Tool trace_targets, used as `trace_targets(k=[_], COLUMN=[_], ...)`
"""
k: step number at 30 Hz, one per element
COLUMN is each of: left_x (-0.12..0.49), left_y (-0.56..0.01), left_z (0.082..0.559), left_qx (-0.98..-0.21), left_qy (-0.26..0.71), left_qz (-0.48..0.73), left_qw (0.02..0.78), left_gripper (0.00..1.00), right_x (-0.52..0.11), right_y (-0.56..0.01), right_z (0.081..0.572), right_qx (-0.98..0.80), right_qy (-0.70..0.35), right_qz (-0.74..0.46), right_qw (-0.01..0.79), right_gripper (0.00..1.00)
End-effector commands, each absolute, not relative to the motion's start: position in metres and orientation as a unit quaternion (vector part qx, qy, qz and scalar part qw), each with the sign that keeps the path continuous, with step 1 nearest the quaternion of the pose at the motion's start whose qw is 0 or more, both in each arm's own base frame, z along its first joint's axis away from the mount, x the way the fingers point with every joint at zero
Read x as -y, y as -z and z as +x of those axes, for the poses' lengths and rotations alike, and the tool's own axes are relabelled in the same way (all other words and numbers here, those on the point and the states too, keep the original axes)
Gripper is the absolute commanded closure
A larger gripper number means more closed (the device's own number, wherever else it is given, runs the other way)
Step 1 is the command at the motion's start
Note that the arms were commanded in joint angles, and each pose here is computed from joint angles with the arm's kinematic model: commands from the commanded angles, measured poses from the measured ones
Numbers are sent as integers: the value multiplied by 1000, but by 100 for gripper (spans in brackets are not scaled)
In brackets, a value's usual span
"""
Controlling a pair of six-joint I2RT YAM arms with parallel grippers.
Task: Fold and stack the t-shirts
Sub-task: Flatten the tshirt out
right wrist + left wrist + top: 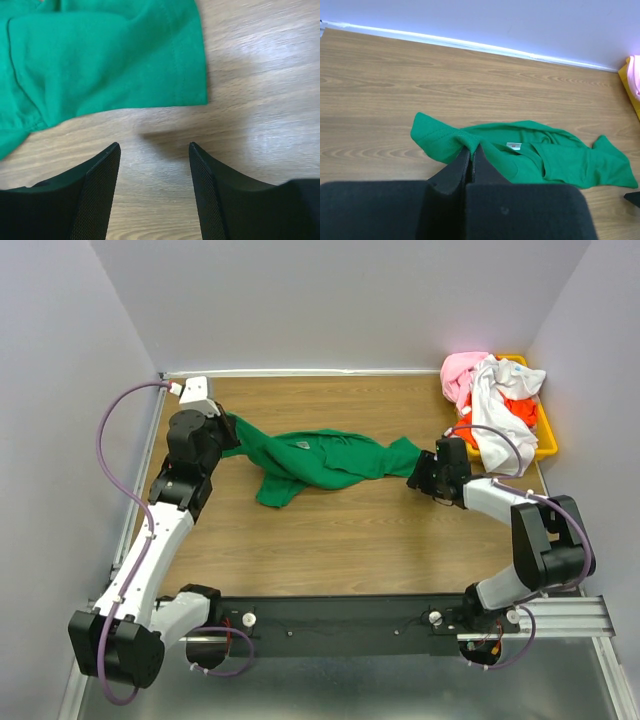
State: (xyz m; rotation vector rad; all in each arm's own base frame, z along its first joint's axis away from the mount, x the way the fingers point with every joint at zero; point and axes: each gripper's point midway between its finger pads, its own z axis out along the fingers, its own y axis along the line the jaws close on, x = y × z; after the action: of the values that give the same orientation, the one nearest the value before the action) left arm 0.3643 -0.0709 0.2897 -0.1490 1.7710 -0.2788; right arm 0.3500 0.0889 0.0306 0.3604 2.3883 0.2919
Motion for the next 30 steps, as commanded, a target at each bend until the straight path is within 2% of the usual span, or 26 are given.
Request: trace_targets(k=[1, 4, 8, 12, 19, 20, 30], left_x=[68, 66, 58, 68, 71, 71, 74], left_y=[-312, -313, -306, -303, -298, -298, -290], left_z=[357, 354, 355, 356, 357, 357, 359], left_qx=[-741, -738, -745, -748, -749, -750, -757], left_qy=[127, 124, 106, 131, 135, 134, 139], left_qz=[-58, -61, -76, -66, -60, -60, -58], left_qw=[657, 660, 654, 647, 646, 645, 635], left_gripper=[100, 100, 100, 100, 100, 100, 100], right_x=[-118, -140, -205, -267, -380, -389, -456], right_y=[-45, -59, -85, -99, -87, -73, -65], right_z=[354, 351, 344, 346, 331, 329, 307], right_qx=[-919, -913, -896, -886, -880, -885, -872], right_qy=[-160, -173, -220, -242, -276, -272, -292], right_qz=[107, 86, 31, -14, -106, -113, -167], right_qw=[345, 359, 383, 396, 372, 361, 355], right_gripper=[36, 36, 36, 36, 36, 36, 36])
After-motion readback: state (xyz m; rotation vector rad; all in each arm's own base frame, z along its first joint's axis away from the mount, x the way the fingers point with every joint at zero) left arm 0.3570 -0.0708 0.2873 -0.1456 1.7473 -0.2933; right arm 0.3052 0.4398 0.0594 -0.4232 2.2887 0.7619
